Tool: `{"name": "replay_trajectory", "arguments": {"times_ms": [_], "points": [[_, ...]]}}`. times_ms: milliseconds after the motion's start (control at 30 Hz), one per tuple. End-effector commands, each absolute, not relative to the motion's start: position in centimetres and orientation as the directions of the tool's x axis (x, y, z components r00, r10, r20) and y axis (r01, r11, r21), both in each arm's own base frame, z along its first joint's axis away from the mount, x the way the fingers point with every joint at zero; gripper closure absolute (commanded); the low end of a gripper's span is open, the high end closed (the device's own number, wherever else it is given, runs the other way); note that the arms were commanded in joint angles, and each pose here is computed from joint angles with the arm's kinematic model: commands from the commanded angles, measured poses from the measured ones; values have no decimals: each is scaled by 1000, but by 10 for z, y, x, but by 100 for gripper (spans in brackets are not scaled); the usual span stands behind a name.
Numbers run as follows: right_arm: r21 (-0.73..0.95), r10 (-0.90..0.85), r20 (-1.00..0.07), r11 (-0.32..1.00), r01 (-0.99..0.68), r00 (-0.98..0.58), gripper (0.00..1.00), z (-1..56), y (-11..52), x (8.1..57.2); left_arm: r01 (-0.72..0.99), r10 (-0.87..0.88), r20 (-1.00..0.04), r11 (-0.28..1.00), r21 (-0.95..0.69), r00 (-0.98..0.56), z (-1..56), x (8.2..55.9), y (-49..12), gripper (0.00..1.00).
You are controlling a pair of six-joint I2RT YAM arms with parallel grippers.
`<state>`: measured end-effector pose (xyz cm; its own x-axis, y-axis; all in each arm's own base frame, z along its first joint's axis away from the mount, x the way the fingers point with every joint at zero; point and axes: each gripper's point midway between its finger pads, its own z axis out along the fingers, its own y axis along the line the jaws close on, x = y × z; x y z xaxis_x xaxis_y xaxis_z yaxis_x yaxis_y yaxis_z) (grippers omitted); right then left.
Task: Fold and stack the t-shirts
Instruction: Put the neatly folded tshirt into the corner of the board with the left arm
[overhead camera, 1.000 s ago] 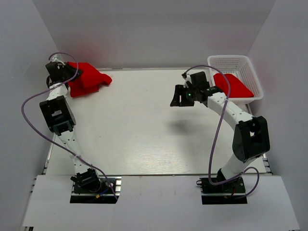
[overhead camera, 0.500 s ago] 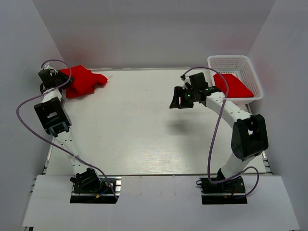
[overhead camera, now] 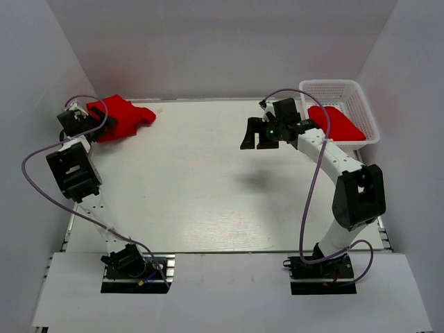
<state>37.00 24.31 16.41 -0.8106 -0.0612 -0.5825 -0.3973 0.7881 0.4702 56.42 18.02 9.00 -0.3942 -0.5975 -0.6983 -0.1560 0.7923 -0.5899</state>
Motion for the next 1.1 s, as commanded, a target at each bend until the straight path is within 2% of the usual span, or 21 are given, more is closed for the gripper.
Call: {"name": "replay_trajectory", "arguments": {"times_ms": [0, 67, 133, 167, 233, 367, 400, 567, 600, 767, 967, 1067], "points": [[478, -61, -625, 758, -443, -778, 18, 180, 250, 379, -71, -526, -794, 844, -532, -306, 152, 549, 169, 8], [485, -67, -630, 744, -459, -774, 18, 182, 254, 378, -59, -518, -812, 850, -523, -268, 173, 540, 161, 6], [486, -65, -638, 738, -468, -767, 17, 186, 254, 378, -143, -529, -809, 848, -510, -255, 166, 522, 165, 4], [486, -63, -642, 738, -469, -764, 17, 187, 253, 378, -142, -503, -842, 864, -484, -193, 198, 513, 166, 4], [480, -60, -665, 730, -487, -745, 15, 194, 253, 378, -219, -502, -850, 858, -465, -161, 208, 496, 172, 3], [469, -46, -703, 721, -510, -710, 11, 209, 254, 383, -223, -453, -874, 883, -413, -178, 250, 469, 162, 3], [463, -41, -710, 725, -509, -703, 10, 212, 254, 386, -155, -450, -865, 892, -424, -221, 253, 463, 145, 3], [406, -4, -784, 753, -518, -621, 10, 246, 251, 409, -27, -350, -897, 934, -356, -271, 282, 420, 97, 2], [368, -8, -796, 788, -494, -606, 10, 247, 243, 416, -20, -326, -887, 941, -338, -327, 272, 411, 88, 2], [258, -24, -856, 846, -466, -516, 10, 272, 225, 427, 137, -206, -885, 949, -285, -417, 285, 378, 36, 2], [192, -1, -902, 894, -404, -431, 10, 286, 204, 422, 283, -31, -917, 947, -154, -397, 290, 347, -23, 2], [196, 54, -928, 913, -359, -370, 10, 300, 190, 411, 421, 83, -931, 903, -79, -354, 288, 334, -58, 2]]}}
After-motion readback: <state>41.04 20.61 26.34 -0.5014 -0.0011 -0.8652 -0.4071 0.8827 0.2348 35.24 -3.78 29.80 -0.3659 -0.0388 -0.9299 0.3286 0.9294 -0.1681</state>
